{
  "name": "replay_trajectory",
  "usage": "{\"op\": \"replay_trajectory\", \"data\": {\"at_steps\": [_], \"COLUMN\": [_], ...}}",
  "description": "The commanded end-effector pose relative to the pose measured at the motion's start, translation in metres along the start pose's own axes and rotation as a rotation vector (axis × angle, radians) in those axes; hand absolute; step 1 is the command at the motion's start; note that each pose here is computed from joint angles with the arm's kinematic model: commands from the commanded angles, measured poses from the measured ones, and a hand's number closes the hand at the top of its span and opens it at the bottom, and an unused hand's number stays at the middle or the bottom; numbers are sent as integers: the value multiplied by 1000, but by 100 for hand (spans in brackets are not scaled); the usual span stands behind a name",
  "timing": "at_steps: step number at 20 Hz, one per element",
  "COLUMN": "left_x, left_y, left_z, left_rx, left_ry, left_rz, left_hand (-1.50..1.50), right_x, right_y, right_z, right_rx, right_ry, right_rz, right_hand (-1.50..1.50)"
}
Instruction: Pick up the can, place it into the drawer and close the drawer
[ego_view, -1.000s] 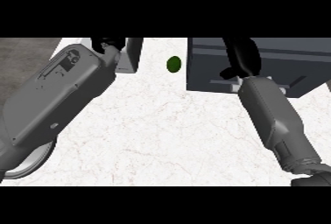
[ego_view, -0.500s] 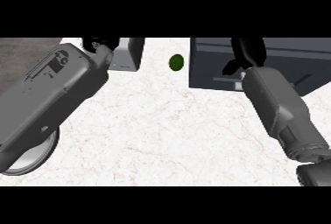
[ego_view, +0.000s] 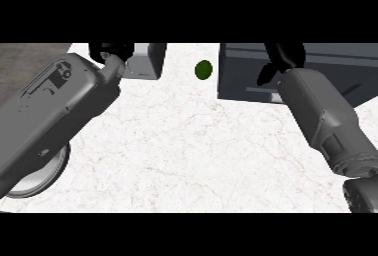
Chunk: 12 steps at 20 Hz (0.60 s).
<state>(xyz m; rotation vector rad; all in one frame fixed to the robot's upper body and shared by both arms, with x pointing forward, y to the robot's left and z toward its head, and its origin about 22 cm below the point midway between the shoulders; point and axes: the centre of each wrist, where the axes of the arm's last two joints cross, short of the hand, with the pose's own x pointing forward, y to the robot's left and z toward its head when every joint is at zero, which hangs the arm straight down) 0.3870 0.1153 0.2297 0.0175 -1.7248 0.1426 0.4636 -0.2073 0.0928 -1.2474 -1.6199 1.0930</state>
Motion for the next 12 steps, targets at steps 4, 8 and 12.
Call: {"op": "replay_trajectory", "data": {"at_steps": [4,8,12], "left_x": [-3,-5,0], "left_y": [2,3,11], "left_z": [4,9,10], "left_rx": [4,-6,-17], "left_ry": [-12,4,-5], "left_rz": [-13,2,-3], "left_hand": [-150,-150,-150], "right_x": [25,25,17], "right_y": [-17,-25,-27], "right_z": [-19,-24,-24], "right_rx": [-80,-95,-110], "right_ry": [63,80,92], "right_rz": [-455,-655,-688], "right_hand": [-150,-150,-150]}}
